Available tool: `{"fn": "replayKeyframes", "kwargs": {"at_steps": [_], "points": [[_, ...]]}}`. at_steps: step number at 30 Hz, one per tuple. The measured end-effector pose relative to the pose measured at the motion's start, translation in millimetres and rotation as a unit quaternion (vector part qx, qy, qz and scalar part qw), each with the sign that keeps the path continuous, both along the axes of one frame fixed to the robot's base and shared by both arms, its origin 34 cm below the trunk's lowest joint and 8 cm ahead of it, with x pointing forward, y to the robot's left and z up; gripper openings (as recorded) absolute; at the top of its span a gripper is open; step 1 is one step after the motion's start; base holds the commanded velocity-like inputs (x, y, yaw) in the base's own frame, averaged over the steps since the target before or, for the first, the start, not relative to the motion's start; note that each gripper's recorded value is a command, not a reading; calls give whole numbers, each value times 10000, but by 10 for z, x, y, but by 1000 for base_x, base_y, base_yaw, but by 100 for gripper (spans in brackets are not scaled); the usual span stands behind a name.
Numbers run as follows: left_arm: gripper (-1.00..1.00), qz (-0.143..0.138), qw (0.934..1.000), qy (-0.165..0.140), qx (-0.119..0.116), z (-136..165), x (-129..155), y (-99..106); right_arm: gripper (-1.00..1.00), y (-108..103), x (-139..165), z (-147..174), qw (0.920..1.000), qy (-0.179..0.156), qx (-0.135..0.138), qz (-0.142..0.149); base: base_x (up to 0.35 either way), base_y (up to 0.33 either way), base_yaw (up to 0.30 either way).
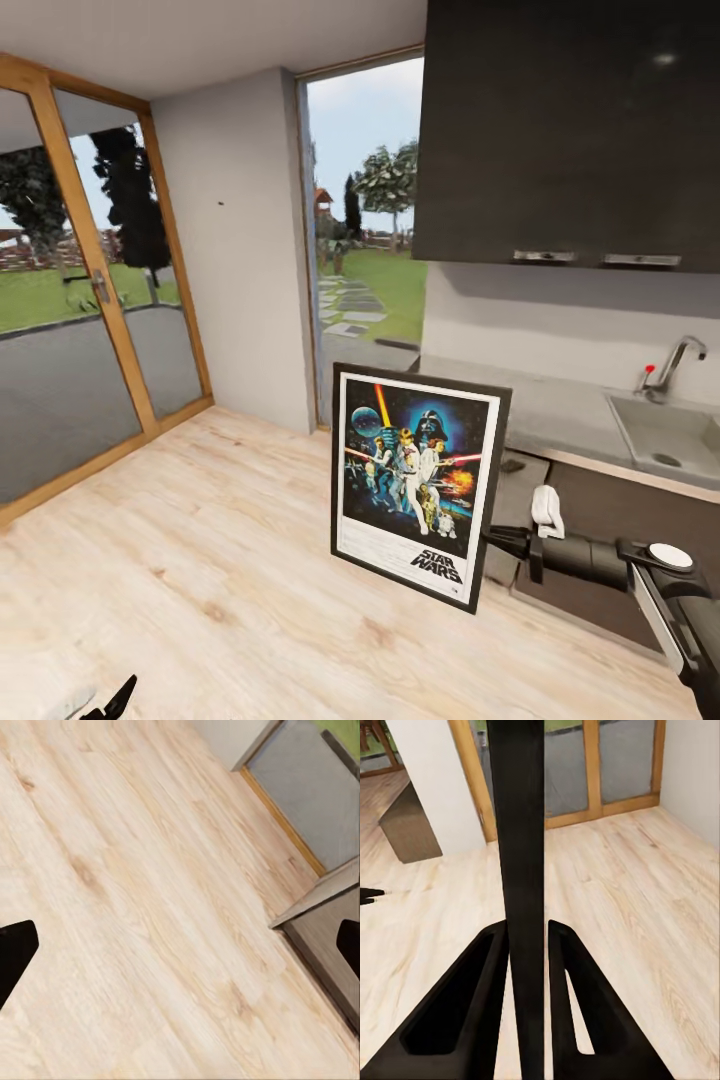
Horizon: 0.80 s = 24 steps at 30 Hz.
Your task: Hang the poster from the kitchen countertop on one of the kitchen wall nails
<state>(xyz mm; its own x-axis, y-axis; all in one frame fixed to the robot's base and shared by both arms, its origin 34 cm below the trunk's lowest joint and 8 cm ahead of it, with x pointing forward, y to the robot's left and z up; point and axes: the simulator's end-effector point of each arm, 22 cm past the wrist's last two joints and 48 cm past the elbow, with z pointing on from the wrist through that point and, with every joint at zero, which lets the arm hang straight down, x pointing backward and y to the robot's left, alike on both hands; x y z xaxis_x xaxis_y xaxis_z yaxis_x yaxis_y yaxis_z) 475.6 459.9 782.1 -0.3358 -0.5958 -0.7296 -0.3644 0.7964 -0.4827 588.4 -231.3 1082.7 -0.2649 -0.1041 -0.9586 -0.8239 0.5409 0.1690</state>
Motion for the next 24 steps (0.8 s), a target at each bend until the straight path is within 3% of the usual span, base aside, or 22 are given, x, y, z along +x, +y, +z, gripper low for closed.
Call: {"fn": "replayKeyframes", "kwargs": {"at_steps": [17,24], "points": [[100,-6,10000,-1,-3,1,0,1,-100,4,1,17,10000,-21,-9,6,241,227,275],[100,-8,10000,3,-4,-1,0,-1,-100,4,1,17,10000,-19,-8,5,235,232,64]]}}
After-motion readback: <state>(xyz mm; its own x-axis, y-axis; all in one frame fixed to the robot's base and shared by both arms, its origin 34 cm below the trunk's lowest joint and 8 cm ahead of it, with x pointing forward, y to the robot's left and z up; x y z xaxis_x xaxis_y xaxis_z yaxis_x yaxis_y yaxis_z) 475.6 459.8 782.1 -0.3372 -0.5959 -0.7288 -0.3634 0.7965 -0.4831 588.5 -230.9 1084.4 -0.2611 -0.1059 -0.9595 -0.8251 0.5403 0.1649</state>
